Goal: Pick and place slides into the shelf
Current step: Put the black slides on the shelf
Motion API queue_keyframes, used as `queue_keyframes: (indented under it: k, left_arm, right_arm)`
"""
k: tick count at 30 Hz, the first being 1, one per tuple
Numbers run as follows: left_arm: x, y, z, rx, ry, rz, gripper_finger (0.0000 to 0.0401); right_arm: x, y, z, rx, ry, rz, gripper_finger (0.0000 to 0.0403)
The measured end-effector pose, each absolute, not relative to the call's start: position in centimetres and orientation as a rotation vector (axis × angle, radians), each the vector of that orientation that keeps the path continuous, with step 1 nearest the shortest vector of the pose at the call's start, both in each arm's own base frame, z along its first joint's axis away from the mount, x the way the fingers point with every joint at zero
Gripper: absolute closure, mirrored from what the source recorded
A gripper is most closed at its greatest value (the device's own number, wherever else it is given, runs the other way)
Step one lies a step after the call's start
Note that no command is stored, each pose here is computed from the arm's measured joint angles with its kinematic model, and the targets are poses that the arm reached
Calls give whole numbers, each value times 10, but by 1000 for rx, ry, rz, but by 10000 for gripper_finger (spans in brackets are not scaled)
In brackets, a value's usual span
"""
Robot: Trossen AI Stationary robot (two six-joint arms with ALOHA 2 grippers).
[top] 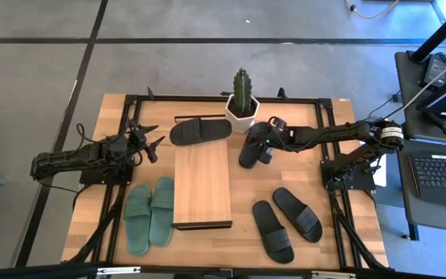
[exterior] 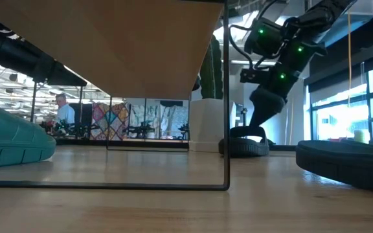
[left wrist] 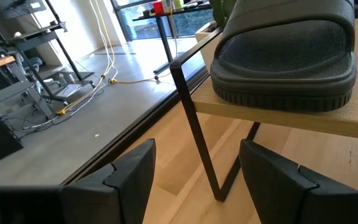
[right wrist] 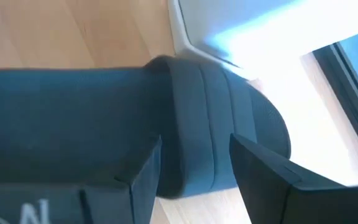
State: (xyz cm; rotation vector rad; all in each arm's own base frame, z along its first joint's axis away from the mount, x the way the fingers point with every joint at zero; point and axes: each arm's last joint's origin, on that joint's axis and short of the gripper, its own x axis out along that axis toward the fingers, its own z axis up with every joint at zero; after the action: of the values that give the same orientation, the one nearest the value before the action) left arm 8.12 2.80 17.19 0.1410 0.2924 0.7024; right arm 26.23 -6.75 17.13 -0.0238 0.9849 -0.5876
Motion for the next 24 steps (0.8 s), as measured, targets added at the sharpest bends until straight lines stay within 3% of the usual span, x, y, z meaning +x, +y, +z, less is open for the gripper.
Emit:
queue_keyframes:
  k: [18, 24]
  left_arm:
    - [81, 28, 172, 141, 293, 703, 177]
    - [81, 28, 172, 141, 293, 702, 177]
  right_arm:
    - [260, -82, 157, -44, 1057, -680, 213]
    - [260, -84, 155, -49, 1069, -694, 260]
